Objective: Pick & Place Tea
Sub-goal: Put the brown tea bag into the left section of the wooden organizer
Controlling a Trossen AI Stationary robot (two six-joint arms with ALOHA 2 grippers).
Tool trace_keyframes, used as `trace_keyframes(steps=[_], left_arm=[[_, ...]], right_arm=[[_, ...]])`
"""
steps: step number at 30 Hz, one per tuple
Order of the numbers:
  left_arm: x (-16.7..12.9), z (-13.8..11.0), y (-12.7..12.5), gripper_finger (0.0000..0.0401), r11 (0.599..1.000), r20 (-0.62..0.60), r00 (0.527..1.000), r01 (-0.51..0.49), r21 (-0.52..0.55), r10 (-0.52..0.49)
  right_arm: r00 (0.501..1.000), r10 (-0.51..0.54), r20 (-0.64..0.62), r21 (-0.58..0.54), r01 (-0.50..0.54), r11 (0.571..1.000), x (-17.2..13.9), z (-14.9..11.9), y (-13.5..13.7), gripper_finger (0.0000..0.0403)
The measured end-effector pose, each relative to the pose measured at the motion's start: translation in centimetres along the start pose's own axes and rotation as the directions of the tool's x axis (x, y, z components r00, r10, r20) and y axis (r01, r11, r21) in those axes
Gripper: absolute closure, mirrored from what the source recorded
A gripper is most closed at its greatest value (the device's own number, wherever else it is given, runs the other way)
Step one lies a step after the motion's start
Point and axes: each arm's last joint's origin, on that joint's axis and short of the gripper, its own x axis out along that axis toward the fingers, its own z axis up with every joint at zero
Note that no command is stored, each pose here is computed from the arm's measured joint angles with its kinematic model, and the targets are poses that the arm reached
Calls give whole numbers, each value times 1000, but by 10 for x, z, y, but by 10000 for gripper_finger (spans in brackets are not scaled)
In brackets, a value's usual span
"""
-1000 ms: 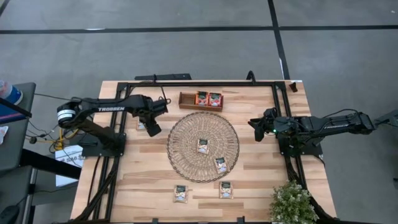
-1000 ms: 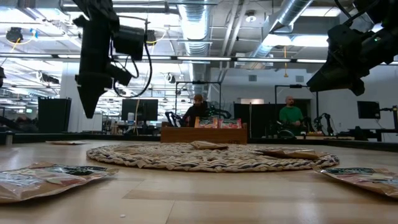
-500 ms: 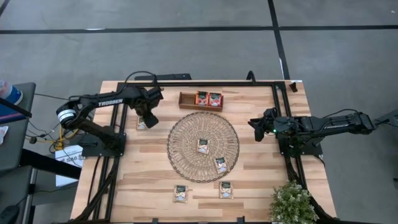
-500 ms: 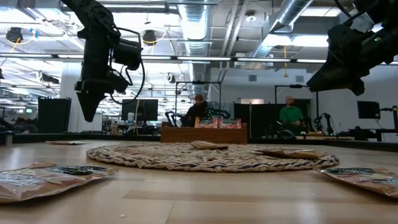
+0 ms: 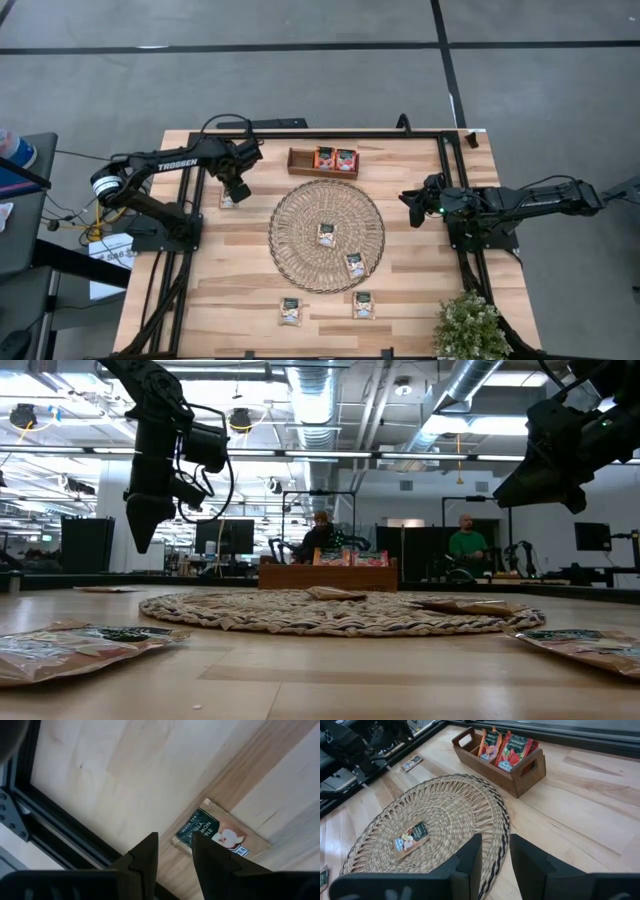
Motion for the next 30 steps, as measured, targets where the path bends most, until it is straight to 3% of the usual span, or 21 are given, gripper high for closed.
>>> trace_keyframes(steps=[4,10,17,24,30], left_arm=[[0,2,-1,291,998,19,999,44,47,-45],[1,2,-1,291,932,25,937,343,120,-348],[9,-2,22,291,919,33,919,393,17,-393],[11,-6,33,291,842,55,851,524,-125,-522],[12,-6,35,291,875,46,876,481,-54,-479]], right_arm=[[1000,0,0,0,0,1000,0,0,0,310],[1000,0,0,-1,0,1000,0,0,0,310],[1000,0,0,-1,0,1000,0,0,0,310],[1000,0,-1,-2,0,1000,0,0,0,310],[1000,0,0,-1,0,1000,0,0,0,310]])
